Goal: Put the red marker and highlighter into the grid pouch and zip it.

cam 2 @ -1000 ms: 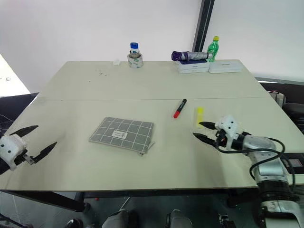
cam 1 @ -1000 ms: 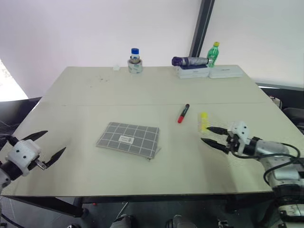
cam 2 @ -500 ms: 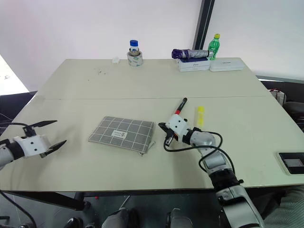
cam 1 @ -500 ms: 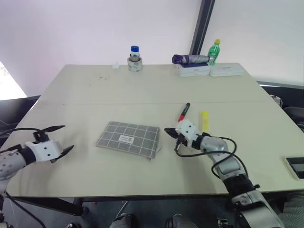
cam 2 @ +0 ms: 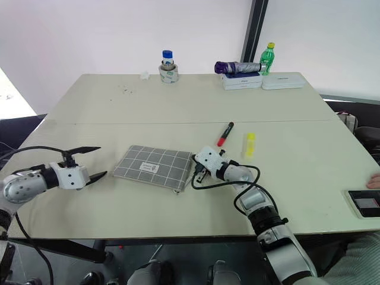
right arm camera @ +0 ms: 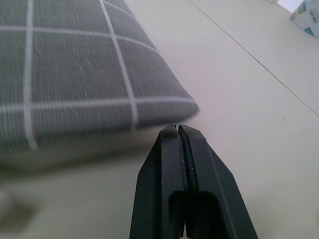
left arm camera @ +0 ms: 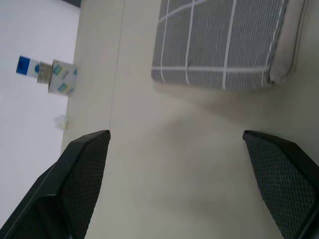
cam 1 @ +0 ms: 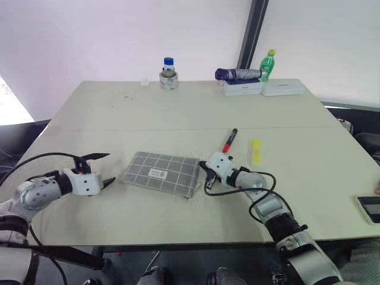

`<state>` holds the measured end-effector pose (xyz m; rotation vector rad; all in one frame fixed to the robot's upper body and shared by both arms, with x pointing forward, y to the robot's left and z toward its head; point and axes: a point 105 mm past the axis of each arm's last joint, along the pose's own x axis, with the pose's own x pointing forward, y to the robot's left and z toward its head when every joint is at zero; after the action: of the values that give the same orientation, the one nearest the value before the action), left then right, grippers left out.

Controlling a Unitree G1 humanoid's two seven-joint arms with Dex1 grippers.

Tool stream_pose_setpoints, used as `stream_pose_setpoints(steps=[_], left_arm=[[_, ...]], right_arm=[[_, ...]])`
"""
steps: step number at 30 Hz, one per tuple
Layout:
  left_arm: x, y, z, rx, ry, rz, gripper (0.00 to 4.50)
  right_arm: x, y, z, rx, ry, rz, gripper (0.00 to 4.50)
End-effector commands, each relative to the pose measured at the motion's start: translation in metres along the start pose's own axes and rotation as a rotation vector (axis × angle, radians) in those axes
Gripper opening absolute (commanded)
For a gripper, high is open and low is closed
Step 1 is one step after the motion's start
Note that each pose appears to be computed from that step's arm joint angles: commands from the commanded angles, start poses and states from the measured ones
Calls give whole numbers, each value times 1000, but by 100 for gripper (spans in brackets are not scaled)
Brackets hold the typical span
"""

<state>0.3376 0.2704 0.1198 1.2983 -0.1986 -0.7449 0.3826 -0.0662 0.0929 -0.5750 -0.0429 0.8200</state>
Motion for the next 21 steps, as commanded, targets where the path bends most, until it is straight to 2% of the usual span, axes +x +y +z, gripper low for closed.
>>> stream_pose_setpoints(steps=[1, 12, 18, 21], left_arm=[[12, -14, 10, 7, -57, -61, 450], [26, -20, 35, 41, -189, -94, 450], [24, -22, 47, 50, -255, -93, 450], [22, -24, 53, 59, -283, -88, 450]], right_arm=[[8, -4, 16, -35, -45, -12, 5], [19, -10, 17, -88, -37, 1, 5], [23, -13, 10, -195, -1, 28, 5], [19, -23, 2, -289, 46, 36, 5]])
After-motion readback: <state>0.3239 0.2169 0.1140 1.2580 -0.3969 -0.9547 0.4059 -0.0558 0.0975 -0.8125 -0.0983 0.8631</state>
